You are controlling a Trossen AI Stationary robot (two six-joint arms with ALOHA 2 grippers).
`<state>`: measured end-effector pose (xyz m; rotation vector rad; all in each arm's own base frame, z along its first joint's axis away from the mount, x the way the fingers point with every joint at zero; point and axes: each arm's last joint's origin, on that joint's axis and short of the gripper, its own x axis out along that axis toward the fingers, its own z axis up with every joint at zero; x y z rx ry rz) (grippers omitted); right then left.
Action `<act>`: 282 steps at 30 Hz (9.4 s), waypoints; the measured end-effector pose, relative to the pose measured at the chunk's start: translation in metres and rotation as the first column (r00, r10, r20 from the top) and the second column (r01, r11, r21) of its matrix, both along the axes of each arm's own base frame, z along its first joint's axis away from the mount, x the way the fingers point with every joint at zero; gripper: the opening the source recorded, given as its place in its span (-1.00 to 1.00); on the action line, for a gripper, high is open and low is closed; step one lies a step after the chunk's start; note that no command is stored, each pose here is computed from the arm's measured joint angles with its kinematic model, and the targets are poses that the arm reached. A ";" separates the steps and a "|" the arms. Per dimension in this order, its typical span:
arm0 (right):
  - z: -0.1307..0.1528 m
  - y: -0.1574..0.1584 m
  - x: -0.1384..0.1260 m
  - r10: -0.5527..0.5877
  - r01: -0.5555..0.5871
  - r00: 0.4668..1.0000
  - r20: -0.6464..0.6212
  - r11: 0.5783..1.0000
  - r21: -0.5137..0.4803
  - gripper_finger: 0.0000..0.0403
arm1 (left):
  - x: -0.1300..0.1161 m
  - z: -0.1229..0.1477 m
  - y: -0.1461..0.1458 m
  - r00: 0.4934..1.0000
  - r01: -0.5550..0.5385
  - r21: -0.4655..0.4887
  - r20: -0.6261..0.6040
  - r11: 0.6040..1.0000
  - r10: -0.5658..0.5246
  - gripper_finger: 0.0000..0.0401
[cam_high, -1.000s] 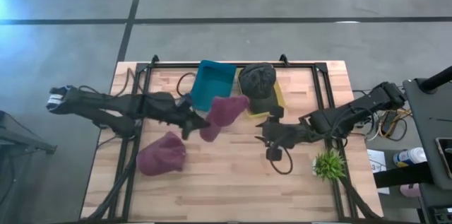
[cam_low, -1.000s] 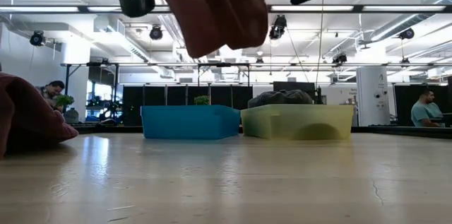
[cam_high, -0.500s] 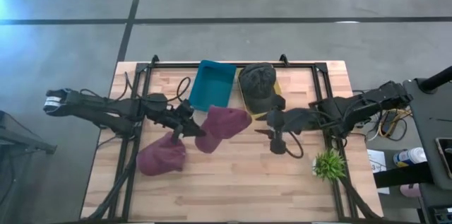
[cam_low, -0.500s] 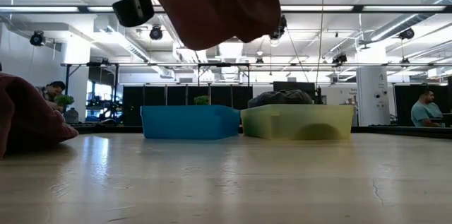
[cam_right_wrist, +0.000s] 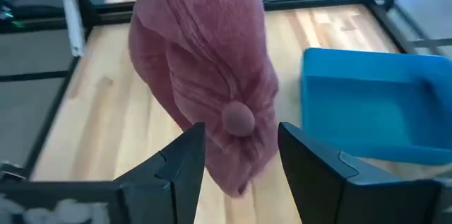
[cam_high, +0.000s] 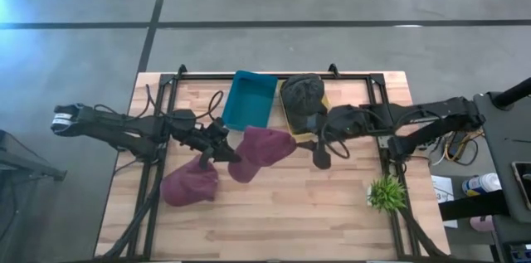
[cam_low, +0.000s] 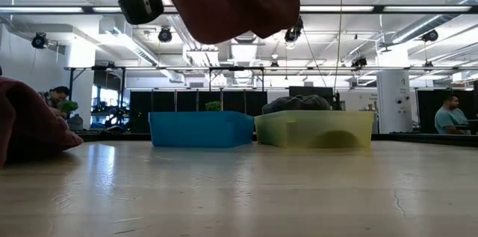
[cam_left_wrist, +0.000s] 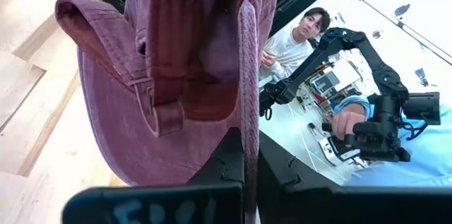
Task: Pick & Place hat
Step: Put the right pink cap into the blue bin, then put the pink cap into the blue bin
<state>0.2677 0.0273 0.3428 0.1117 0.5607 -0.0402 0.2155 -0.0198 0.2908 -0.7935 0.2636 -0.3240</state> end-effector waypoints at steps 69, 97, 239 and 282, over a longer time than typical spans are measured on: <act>-0.014 -0.172 0.122 -0.087 0.083 0.996 0.020 0.984 0.155 -0.76 | -0.016 -0.024 0.071 0.646 -0.550 0.530 -0.220 0.645 0.731 -0.25; -0.043 -0.220 0.139 -0.080 0.079 0.997 -0.011 0.938 0.338 -0.76 | -0.036 -0.014 0.077 0.565 -0.480 0.673 -0.253 0.563 0.785 -0.20; -0.231 0.018 0.025 -0.333 0.511 0.849 -0.411 0.317 0.799 0.11 | 0.060 -0.148 -0.133 0.716 0.120 0.602 -0.603 0.790 0.351 -0.20; -0.223 0.012 0.032 -0.266 0.440 0.890 -0.370 0.293 0.849 0.10 | 0.081 -0.154 -0.101 0.781 0.026 0.570 -0.524 0.821 0.340 -0.20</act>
